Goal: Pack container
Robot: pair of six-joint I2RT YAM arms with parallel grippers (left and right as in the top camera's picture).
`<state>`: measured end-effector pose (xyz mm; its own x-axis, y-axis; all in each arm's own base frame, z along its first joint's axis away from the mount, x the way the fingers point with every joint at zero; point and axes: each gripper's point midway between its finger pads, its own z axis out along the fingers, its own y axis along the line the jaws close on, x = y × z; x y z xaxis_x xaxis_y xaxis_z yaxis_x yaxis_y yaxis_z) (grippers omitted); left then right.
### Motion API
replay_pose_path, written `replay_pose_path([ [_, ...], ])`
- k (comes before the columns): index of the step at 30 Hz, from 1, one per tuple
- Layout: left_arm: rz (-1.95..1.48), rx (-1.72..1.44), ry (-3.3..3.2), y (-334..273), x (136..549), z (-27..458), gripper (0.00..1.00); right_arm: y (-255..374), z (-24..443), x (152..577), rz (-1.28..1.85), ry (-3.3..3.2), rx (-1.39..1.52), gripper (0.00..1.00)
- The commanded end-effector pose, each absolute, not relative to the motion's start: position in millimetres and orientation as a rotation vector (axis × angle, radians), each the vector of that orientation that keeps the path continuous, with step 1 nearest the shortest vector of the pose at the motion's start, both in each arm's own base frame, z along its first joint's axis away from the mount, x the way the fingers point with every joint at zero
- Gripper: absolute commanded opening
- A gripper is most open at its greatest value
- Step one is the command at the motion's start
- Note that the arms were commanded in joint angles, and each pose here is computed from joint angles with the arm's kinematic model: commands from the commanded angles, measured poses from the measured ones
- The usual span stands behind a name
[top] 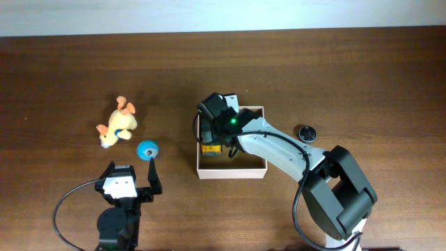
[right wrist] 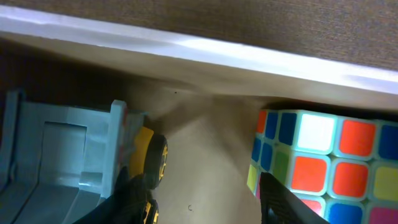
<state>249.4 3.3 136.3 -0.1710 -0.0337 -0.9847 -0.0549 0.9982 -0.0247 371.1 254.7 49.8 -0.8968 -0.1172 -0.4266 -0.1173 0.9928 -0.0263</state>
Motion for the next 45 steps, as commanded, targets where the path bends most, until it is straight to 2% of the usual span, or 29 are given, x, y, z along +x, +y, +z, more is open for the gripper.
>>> replay_pose_path([
  [1,0.030,-0.048,1.743,3,249,135,0.99,246,43,374,-0.047,2.695,-0.137,0.54],
  [3,0.029,-0.048,1.743,3,249,135,0.99,243,43,376,-0.057,2.691,-0.129,0.57],
  [19,0.029,-0.048,1.743,3,249,135,0.99,230,45,382,-0.088,2.688,-0.105,0.62],
  [22,0.029,-0.049,1.743,3,249,135,0.99,229,44,382,-0.095,2.689,-0.104,0.50],
  [27,0.029,-0.048,1.743,3,249,135,0.99,229,44,381,-0.096,2.691,-0.105,0.47],
  [30,0.029,-0.048,1.743,3,249,135,0.99,229,44,382,-0.096,2.690,-0.104,0.40],
  [37,0.030,-0.048,1.743,3,249,135,0.99,231,50,382,-0.087,2.688,-0.106,0.40],
  [45,0.029,-0.048,1.743,3,249,135,0.99,236,100,388,-0.016,2.614,-0.090,0.40],
])
